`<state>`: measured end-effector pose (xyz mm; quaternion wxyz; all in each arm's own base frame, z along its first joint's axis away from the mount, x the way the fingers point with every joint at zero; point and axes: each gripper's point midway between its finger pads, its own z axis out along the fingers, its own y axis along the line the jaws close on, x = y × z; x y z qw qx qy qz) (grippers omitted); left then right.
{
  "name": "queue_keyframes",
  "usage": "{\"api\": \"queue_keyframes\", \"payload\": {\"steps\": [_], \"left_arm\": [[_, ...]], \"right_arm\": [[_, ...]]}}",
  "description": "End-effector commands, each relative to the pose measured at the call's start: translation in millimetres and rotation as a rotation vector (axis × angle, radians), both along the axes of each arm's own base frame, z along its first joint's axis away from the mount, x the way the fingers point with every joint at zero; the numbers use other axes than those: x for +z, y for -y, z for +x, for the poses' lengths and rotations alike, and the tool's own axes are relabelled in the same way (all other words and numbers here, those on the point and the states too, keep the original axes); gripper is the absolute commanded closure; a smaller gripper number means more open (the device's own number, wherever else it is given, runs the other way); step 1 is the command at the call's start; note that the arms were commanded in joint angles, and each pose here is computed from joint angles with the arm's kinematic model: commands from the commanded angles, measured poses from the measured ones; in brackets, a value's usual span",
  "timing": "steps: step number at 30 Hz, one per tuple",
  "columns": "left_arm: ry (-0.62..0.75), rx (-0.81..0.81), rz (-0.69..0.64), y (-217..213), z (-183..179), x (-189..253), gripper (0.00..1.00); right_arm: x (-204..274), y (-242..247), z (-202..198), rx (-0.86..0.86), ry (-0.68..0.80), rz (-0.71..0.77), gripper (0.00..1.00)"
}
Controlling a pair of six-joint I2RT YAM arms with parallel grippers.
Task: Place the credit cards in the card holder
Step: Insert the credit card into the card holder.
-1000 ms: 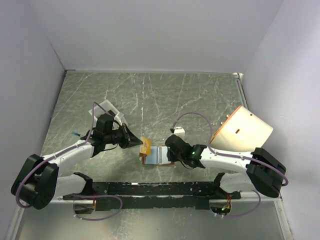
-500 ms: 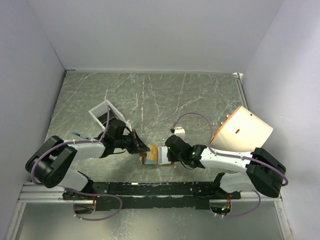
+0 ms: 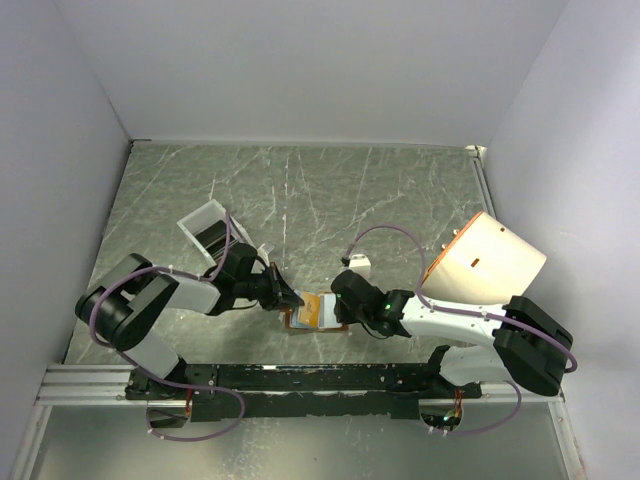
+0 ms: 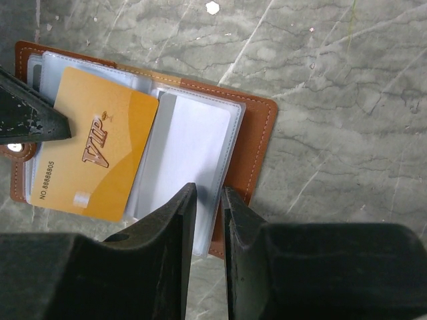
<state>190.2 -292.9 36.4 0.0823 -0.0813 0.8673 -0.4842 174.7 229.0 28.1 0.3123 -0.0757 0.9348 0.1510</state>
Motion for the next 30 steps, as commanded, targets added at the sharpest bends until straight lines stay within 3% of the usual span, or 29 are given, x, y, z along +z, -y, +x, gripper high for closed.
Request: {"api": "queue_keyframes", "payload": {"steps": [1,30], "left_arm": [[0.022,-0.027,-0.002,4,-5,-2,0.93],[0.067,0.005,0.075,7,4,-20,0.93]], "right_arm": [[2,-2,1,-0.007,0.012,0.017,0.78],[3,0,-3,-0.008,0.003,0.035,0.81]]}}
